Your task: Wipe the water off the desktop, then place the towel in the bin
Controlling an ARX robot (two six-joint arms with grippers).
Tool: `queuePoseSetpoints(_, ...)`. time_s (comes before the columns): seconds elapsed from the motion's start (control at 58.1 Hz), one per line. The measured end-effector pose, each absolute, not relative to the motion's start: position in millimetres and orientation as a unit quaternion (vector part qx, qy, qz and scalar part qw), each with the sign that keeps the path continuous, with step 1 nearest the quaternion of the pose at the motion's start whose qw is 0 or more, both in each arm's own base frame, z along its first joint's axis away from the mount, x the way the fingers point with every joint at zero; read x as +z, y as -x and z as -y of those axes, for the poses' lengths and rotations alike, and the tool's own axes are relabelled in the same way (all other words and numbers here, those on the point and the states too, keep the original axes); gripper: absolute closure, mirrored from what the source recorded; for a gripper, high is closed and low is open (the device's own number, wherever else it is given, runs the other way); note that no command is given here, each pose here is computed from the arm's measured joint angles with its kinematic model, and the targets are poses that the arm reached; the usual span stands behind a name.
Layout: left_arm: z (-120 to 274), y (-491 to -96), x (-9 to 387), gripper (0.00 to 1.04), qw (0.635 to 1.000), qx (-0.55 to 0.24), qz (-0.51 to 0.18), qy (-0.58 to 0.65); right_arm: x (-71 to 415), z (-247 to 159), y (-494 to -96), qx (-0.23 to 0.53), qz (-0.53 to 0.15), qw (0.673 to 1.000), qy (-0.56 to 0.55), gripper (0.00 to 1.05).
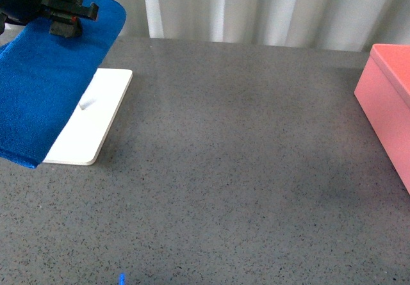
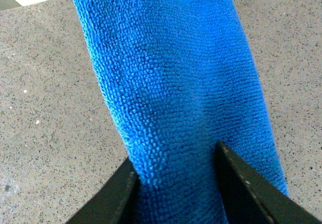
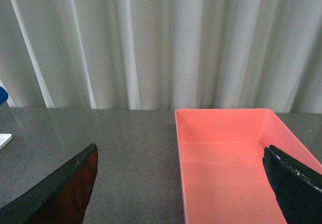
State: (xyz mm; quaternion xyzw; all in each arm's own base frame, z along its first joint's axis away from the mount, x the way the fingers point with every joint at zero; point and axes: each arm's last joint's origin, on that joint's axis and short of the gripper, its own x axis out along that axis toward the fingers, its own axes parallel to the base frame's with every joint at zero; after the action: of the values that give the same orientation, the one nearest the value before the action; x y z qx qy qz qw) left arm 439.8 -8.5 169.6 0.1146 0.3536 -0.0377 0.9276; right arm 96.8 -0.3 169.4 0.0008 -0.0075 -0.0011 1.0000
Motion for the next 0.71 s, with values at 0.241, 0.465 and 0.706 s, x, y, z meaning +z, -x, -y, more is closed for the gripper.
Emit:
queuePoseSetpoints(0.241, 7.6, -441.5, 171.9, 0.99, 0.932, -0.035, -0.341, -0.119, 169.4, 0.3, -96.8, -0.001, 0.008, 1.000, -0.001, 0.07)
queuePoseSetpoints(0.465, 5.6, -437.5, 185.6, 1.01, 0.938, -0.043, -0.324, -0.117, 169.4, 0.3, -96.8, -0.001, 0.008, 1.000, -0.001, 0.07)
queuePoseSetpoints(0.706, 8.0, -423.6, 223.4, 1.01, 0.952, -0.078, -0.276, -0.107, 169.4, 0.3, -96.8, -0.001, 0.008, 1.000, -0.001, 0.07)
